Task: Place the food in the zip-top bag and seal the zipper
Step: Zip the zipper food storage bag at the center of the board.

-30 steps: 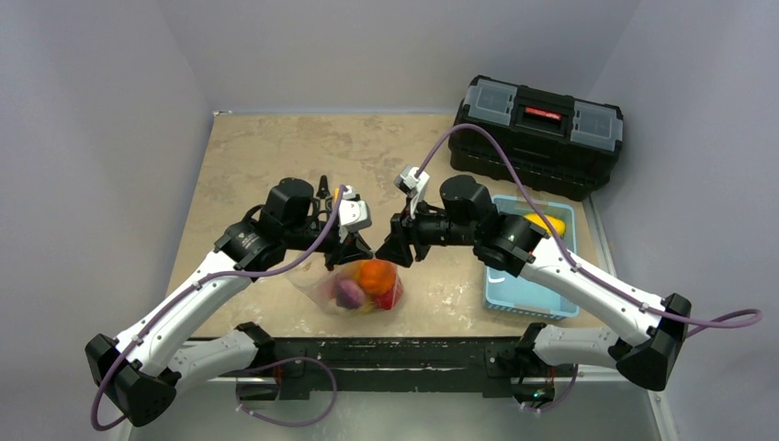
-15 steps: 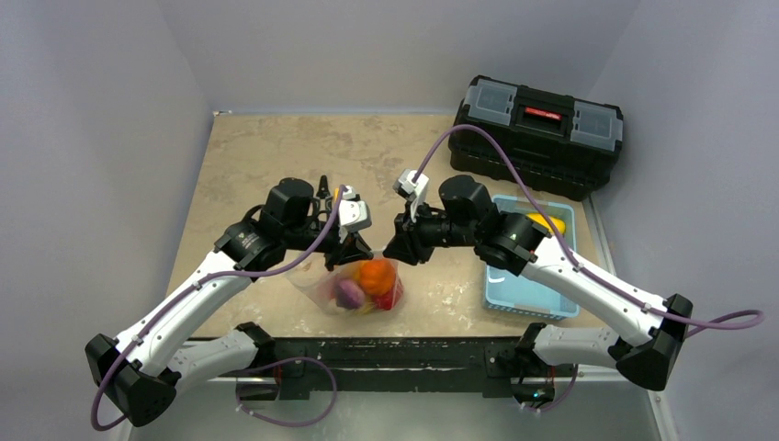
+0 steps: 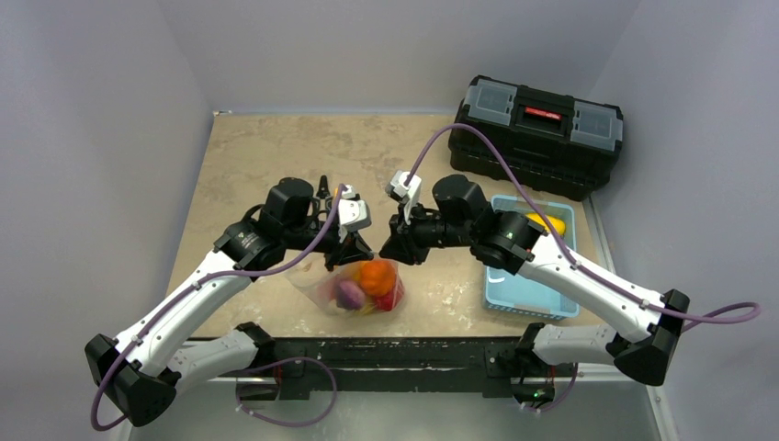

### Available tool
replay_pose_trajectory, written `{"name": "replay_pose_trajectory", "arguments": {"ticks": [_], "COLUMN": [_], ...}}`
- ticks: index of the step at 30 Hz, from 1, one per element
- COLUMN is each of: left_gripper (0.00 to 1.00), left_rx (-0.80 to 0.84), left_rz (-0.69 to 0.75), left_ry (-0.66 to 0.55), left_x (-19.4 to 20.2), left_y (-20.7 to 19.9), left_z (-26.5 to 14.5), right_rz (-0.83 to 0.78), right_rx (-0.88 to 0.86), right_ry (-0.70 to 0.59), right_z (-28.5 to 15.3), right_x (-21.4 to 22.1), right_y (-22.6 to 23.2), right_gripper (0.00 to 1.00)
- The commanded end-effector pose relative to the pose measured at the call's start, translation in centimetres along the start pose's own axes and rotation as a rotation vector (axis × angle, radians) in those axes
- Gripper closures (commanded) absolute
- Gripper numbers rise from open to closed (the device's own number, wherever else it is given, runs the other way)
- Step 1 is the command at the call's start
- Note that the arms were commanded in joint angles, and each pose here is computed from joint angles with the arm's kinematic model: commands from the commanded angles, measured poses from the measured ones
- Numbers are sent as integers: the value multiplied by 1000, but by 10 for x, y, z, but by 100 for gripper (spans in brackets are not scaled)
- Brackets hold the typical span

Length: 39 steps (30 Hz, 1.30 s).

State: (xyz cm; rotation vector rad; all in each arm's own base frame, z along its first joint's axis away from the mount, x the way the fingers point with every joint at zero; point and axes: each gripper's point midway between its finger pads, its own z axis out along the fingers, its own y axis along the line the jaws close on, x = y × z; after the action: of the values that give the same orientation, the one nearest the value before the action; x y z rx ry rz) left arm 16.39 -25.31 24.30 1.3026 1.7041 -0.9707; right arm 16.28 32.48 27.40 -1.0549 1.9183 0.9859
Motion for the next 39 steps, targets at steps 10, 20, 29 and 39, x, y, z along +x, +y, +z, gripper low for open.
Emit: {"name": "replay_pose_trajectory", "arguments": {"ticks": [10, 20, 29, 39], "left_gripper": [100, 100, 100, 100], "left_rx": [54, 85, 116, 80], "left_rz": [65, 68, 77, 73], "left_ry": [-88, -95, -104, -100], "left_x": [-33, -34, -35, -35], "left_y": [-12, -17, -23, -18], "left_z": [-6, -6, -7, -8], "right_rz": [-58, -65, -77, -20], "right_rx": [15, 39, -9, 1], "right_ry": [-38, -41, -65, -149], "right_z": [3, 14, 28, 8], "right_x": [-16, -19, -26, -26], "right_y": [7, 6, 12, 15], "right_gripper": [100, 98, 98, 52]}}
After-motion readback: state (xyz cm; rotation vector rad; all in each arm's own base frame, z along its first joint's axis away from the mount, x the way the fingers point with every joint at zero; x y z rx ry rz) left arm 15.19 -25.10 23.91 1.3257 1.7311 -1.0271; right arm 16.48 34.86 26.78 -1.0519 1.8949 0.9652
